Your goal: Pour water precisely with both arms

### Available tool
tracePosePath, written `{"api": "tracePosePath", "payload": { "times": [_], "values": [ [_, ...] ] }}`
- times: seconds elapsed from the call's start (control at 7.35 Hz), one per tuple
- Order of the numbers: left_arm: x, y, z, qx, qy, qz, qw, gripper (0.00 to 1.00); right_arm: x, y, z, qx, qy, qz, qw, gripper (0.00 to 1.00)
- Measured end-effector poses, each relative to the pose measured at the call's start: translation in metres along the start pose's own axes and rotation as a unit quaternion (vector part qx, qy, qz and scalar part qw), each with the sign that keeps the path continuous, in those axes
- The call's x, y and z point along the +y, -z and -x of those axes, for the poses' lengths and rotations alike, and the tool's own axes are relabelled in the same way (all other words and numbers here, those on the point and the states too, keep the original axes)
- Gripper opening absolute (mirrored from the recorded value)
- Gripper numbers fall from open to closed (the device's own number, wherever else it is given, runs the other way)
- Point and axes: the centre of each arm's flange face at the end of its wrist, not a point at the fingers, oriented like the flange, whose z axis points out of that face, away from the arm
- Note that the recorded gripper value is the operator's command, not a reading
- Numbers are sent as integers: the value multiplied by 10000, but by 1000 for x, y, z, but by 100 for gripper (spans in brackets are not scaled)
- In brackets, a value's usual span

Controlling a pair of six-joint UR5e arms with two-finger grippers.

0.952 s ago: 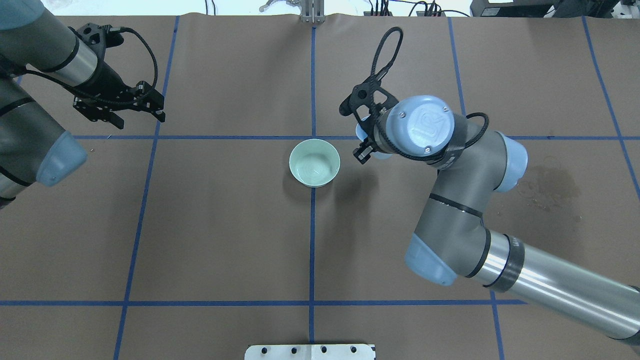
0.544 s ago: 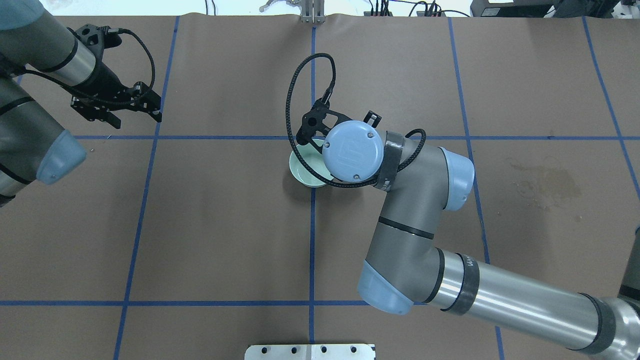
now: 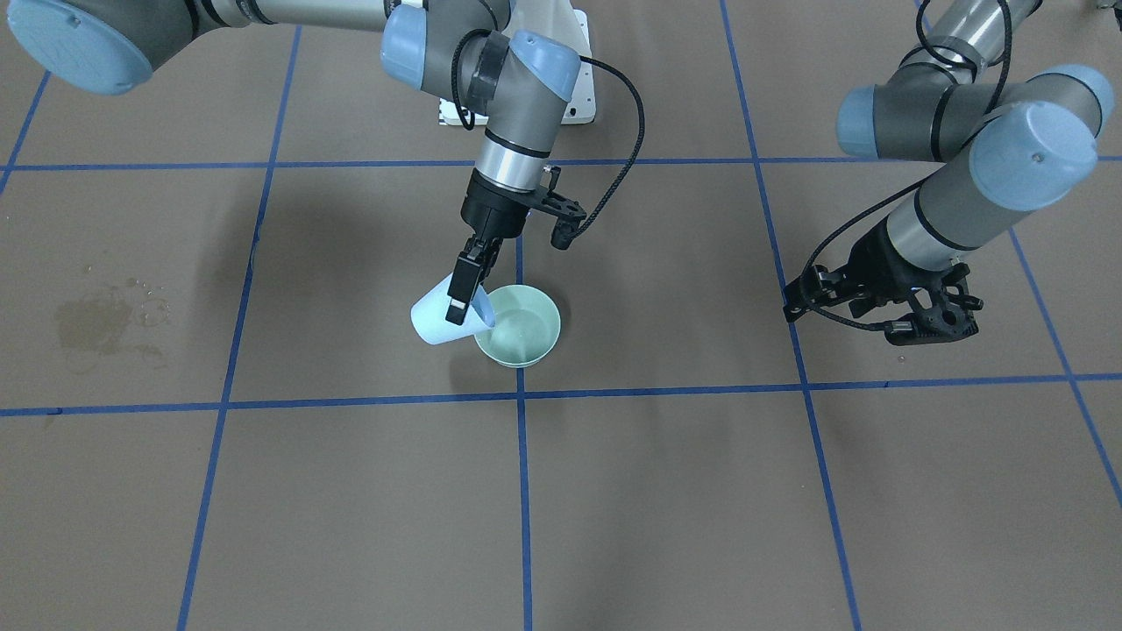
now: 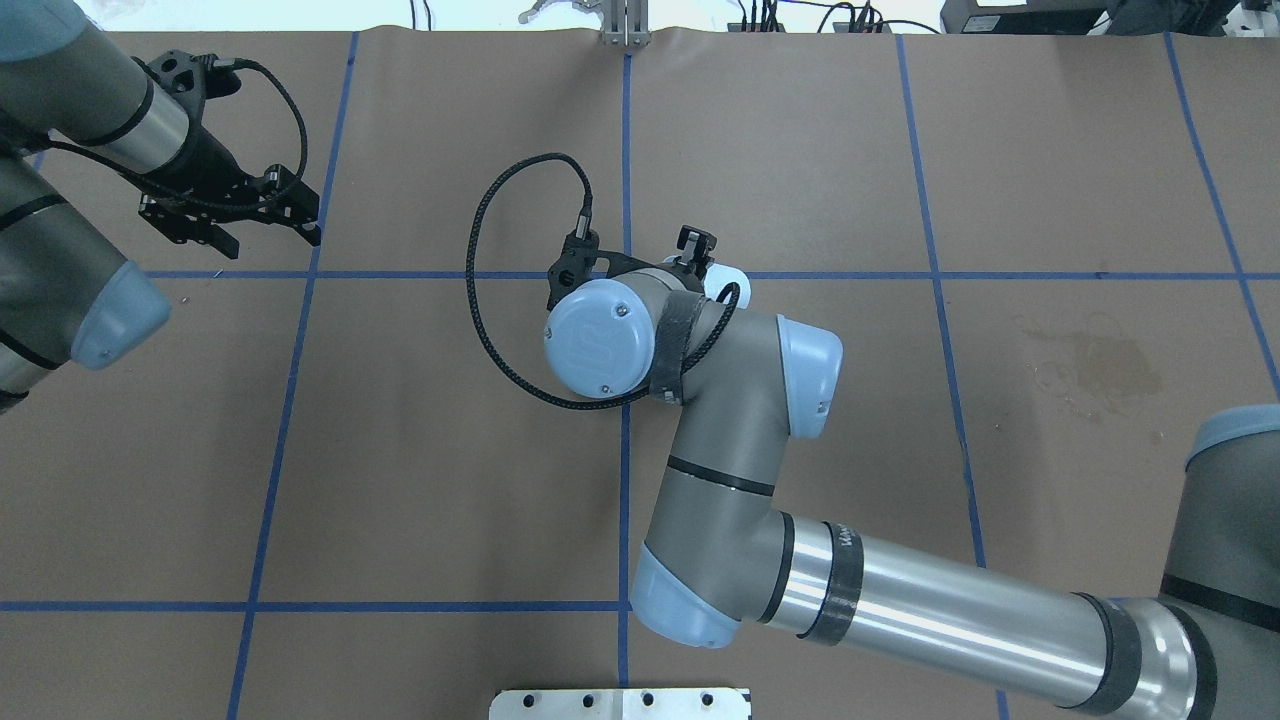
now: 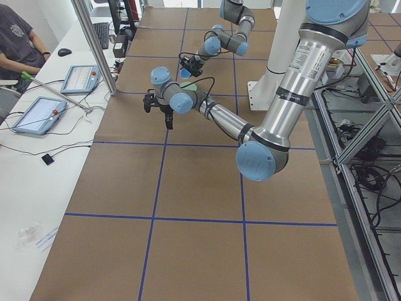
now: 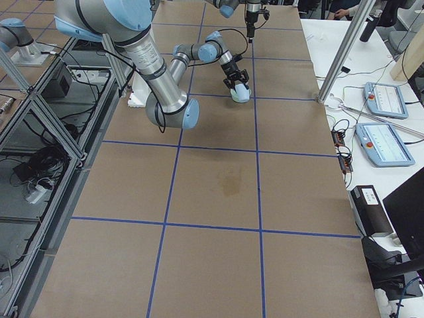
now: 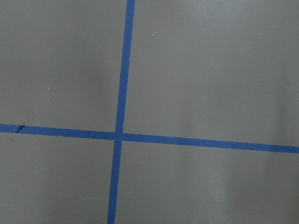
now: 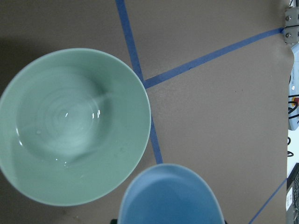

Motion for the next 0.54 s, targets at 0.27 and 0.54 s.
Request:
{"api": "tracePosePath", "payload": {
  "times": [0.27,0.54],
  "values": [
    [3,-2,7,16,38,69,10000,100,-11,7,22,322,361,231,9986,19],
    [5,-5,14,5,86,106,9999,100,-28,8,29,559,594,408,9958,17]
  ]
}}
